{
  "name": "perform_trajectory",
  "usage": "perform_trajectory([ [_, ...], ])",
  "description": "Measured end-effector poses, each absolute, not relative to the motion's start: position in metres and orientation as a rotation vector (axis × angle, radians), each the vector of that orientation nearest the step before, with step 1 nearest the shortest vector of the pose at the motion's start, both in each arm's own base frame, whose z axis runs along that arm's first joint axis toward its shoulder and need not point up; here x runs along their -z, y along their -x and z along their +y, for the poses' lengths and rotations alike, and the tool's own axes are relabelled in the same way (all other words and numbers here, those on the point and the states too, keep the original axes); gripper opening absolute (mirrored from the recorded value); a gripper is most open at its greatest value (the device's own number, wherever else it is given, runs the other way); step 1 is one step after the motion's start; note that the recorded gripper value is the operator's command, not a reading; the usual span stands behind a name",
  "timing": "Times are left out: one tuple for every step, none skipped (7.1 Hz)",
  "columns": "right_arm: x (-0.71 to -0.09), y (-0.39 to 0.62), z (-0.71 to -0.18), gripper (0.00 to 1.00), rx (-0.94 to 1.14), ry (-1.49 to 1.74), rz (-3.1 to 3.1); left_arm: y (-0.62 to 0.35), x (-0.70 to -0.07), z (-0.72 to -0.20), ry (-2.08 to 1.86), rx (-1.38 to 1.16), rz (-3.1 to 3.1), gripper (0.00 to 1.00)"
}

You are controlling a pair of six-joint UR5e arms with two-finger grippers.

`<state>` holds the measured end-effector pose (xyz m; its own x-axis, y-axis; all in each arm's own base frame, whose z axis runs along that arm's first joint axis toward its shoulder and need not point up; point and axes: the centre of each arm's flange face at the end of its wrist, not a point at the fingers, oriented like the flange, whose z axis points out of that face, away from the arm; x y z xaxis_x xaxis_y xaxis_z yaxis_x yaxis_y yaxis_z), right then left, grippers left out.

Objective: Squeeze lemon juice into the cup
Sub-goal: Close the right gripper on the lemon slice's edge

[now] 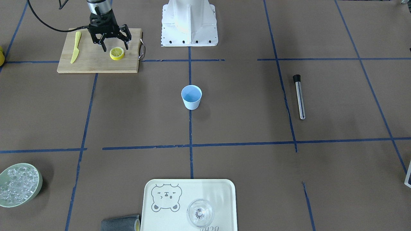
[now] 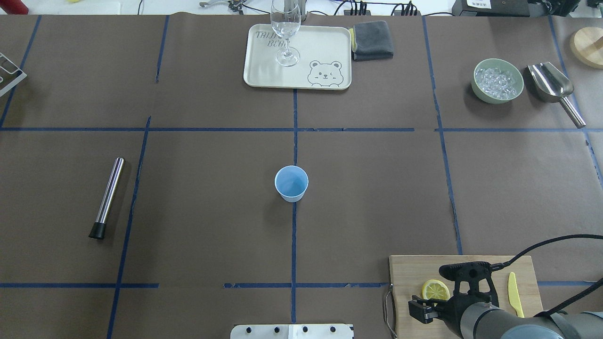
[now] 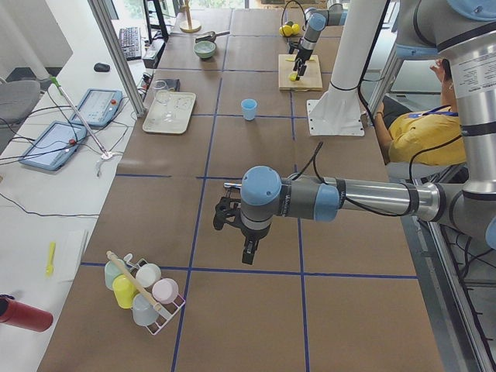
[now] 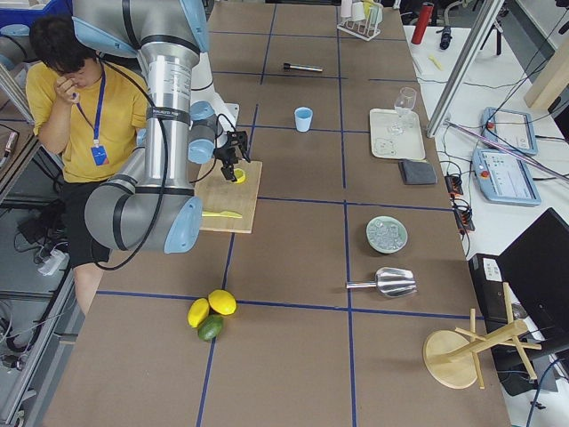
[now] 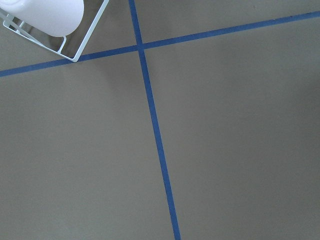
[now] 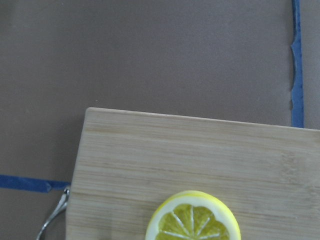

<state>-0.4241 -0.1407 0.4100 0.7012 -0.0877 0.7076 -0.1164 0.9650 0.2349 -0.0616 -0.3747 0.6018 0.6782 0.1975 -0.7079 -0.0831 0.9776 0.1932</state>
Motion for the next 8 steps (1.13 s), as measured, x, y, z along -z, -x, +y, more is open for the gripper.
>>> perform_trajectory([
  [-0.411, 0.426, -0.142, 0.93, -0.016, -0.275, -0.794, 0.062, -0.602, -0.375, -0.149, -0.158, 0.811, 1.00],
  [-0.413, 0.427, -0.144, 0.90, -0.014, -0.280, -0.788, 0.062, -0.602, -0.375, -0.149, -0.158, 0.811, 1.00],
  [-0.416, 0.427, -0.147, 0.89, -0.011, -0.286, -0.781, 0.062, -0.602, -0.375, -0.150, -0.158, 0.811, 1.00],
  [-0.417, 0.427, -0.149, 0.88, -0.005, -0.293, -0.776, 0.062, -0.602, -0.375, -0.149, -0.158, 0.811, 1.00],
  [-0.418, 0.427, -0.150, 0.85, 0.002, -0.299, -0.771, 0.062, -0.602, -0.375, -0.149, -0.158, 0.811, 1.00],
  [-0.419, 0.427, -0.152, 0.80, 0.007, -0.303, -0.767, 0.062, -0.602, -0.375, -0.149, -0.158, 0.811, 1.00],
  [-0.420, 0.426, -0.153, 0.78, 0.009, -0.306, -0.763, 0.062, -0.602, -0.375, -0.150, -0.158, 0.811, 1.00],
  [-0.421, 0.426, -0.154, 0.78, 0.010, -0.308, -0.759, 0.062, -0.601, -0.375, -0.150, -0.159, 0.811, 1.00],
])
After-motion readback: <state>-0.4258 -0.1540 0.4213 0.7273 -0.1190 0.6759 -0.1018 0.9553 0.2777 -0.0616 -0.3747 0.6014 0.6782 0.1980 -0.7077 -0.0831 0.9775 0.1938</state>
